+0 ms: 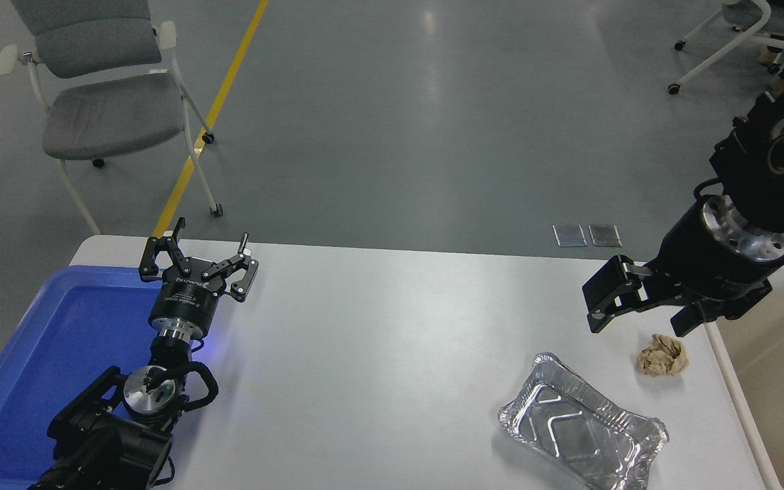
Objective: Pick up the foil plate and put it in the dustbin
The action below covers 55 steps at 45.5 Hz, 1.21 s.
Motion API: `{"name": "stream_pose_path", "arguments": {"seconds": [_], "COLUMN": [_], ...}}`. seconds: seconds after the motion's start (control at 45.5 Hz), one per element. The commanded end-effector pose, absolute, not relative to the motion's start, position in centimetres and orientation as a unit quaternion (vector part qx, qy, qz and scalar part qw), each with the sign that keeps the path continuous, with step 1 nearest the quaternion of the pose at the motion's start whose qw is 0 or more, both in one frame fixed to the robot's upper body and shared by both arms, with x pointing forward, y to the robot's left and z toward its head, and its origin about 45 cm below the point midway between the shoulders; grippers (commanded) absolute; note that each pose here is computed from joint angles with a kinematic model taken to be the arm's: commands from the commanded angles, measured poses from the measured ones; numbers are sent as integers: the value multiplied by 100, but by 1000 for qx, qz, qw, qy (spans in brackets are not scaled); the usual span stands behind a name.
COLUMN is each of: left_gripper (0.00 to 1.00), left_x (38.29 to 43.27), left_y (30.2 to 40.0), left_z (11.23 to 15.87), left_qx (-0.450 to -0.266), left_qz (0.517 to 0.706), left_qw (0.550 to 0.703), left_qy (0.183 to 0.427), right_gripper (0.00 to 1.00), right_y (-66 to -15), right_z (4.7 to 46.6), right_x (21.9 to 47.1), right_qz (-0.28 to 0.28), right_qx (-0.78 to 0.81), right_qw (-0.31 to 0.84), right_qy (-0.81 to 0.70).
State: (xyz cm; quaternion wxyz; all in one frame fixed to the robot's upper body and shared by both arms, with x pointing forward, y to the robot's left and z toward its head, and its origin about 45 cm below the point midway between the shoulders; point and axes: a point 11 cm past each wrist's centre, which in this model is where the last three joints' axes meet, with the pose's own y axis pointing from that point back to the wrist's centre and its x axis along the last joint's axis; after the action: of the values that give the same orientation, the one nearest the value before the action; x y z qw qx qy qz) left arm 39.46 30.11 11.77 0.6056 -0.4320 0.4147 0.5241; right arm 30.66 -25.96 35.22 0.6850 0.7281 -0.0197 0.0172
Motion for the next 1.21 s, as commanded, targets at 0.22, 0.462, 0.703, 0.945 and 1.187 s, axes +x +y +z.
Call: {"name": "stream_pose_path", "arguments": {"seconds": [0.22,0.462,0.703,0.945,1.187], "left_gripper": [99,99,99,99,99], "left_x": [3946,3946,3946,3946,3946], "left_y": [3012,3012,3012,3012,3012], "left_z": [1177,1177,1177,1177,1177], "left_qx": [-433,-433,-433,-433,-433], "left_qz": [524,524,524,524,524], "left_qw": [605,605,605,605,605], "left_qy": [415,415,415,415,415], "right_gripper": [100,100,100,100,100], "right_y": [-2612,-2714,-2924,-3356,-3767], "right_z": [3509,3492,3484,3429,3171], "right_x": [3085,3169,3118,2987,2763], "right_qz": [16,10,-15,-63,-115], "right_qx": [729,726,730,736,740], "right_qw": [684,687,680,664,644], "right_qy": [-23,-45,-67,-114,-158]}}
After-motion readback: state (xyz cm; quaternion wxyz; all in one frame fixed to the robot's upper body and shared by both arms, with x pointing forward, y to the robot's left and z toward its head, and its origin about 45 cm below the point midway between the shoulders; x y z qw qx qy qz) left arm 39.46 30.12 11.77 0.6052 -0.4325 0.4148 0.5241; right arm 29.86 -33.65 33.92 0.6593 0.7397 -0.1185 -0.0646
